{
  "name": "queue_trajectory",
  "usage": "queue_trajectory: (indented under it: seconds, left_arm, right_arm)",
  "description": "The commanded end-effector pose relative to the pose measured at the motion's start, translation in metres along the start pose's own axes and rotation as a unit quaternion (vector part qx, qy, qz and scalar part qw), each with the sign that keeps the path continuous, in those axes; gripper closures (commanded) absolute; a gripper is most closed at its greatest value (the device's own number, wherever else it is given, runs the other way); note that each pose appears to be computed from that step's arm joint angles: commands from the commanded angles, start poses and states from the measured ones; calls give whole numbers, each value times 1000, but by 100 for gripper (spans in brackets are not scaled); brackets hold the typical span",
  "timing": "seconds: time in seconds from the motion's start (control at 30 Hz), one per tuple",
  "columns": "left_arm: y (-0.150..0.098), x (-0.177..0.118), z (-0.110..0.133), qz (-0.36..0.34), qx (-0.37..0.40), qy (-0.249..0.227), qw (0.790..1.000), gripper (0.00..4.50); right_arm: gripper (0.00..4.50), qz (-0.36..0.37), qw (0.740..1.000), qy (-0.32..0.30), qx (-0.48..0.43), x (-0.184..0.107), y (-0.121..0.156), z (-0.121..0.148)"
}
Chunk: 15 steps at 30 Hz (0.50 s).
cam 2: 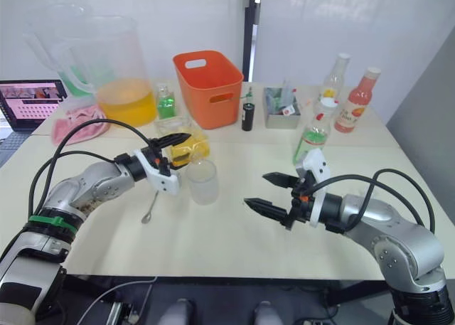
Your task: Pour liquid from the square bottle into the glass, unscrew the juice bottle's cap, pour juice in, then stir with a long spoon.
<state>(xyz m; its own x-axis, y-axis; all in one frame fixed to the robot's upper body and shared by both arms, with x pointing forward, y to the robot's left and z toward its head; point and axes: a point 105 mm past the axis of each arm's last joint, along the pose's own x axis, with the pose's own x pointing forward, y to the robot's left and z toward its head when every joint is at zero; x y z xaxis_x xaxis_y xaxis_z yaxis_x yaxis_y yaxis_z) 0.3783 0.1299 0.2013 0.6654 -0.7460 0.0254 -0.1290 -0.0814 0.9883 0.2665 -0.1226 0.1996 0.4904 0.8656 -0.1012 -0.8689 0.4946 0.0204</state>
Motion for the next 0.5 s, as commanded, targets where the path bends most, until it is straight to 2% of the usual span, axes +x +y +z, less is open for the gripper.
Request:
queue_trajectory:
  seconds: [0.03,0.5]
  left_arm:
    - [45,2,6,76,43,-21,996,170]
    - [50,2,3,83,66,-15,994,170]
  right_arm:
    - [2,10,999,-18,-24,0,7,12]
    - [2,14,999,-17,-23,2,8,11]
